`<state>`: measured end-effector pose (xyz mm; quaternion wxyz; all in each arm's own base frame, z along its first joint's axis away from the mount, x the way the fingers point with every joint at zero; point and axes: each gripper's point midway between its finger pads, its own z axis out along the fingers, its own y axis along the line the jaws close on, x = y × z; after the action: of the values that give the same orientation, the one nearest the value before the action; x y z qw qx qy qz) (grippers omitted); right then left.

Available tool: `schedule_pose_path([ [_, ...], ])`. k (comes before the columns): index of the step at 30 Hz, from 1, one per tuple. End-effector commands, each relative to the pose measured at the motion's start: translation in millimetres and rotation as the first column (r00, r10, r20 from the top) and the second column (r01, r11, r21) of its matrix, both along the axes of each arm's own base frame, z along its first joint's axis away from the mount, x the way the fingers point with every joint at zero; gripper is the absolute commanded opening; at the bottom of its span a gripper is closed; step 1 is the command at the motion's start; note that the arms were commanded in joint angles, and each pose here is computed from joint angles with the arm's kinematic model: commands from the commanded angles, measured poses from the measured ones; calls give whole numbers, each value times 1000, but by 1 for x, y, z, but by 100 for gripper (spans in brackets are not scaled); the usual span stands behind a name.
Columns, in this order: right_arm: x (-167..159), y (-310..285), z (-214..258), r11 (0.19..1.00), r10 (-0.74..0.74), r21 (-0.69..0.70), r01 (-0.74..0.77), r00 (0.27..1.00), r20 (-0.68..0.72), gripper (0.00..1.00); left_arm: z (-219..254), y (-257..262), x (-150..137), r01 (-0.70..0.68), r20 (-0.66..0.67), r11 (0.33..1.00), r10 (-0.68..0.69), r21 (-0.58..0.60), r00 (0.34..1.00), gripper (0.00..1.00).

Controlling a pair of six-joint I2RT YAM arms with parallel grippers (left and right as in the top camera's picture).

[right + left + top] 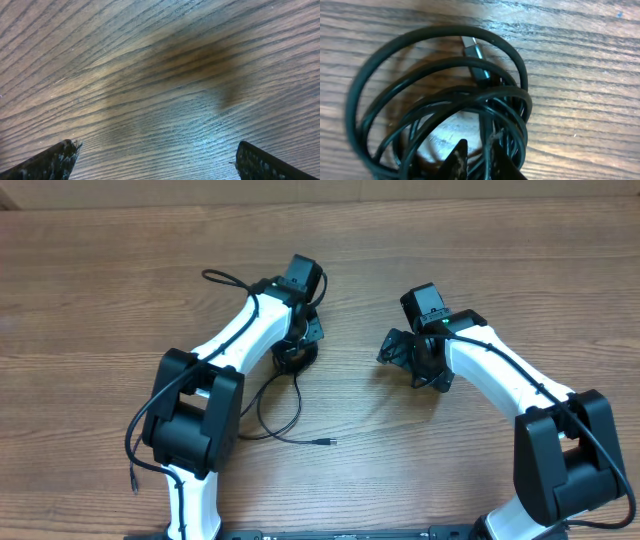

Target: Untangle cables

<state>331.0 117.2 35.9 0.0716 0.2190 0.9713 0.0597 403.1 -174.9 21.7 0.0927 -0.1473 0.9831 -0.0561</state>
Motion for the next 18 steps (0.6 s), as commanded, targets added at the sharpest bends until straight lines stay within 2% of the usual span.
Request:
schedule_pose_path([
  [1, 5, -2, 11, 1000, -9, 0, 9, 999, 39, 100, -3, -7, -3, 2, 11, 1000, -2, -12, 1000, 20],
  [18, 5, -2, 11, 1000, -9, 0, 9, 999, 39, 100, -21, -3, -8, 2, 16, 1000, -2, -2, 1000, 19],
])
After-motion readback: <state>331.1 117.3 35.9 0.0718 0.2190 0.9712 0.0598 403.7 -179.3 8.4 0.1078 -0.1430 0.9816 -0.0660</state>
